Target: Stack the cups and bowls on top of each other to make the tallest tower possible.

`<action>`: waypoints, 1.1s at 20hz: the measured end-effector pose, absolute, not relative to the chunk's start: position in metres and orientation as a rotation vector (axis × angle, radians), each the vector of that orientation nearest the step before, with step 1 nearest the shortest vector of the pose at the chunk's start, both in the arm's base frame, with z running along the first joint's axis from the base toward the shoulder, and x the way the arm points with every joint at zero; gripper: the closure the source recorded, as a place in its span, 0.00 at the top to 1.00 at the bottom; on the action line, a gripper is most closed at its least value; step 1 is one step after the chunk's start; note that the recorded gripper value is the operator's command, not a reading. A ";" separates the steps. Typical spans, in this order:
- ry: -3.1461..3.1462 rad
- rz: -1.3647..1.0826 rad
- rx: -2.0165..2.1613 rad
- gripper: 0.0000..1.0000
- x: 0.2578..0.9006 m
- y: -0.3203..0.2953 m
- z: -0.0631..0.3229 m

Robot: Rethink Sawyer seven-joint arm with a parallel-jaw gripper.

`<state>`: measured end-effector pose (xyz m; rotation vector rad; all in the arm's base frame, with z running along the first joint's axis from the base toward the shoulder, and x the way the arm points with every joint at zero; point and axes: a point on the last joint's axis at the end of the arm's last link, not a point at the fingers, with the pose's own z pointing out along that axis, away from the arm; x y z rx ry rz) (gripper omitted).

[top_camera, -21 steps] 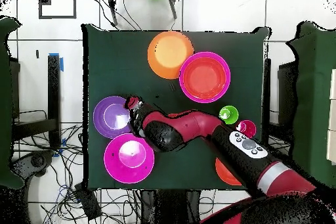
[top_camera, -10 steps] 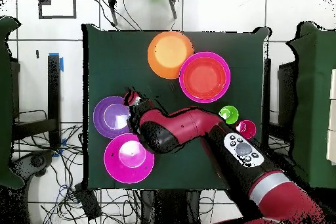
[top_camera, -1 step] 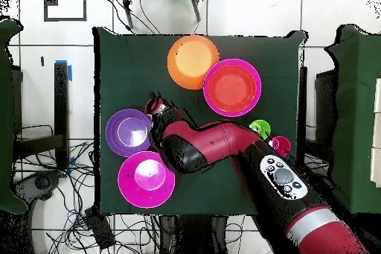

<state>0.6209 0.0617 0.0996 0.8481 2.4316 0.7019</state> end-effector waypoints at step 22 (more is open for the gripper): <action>2.476 0.622 0.937 1.00 0.602 0.057 0.079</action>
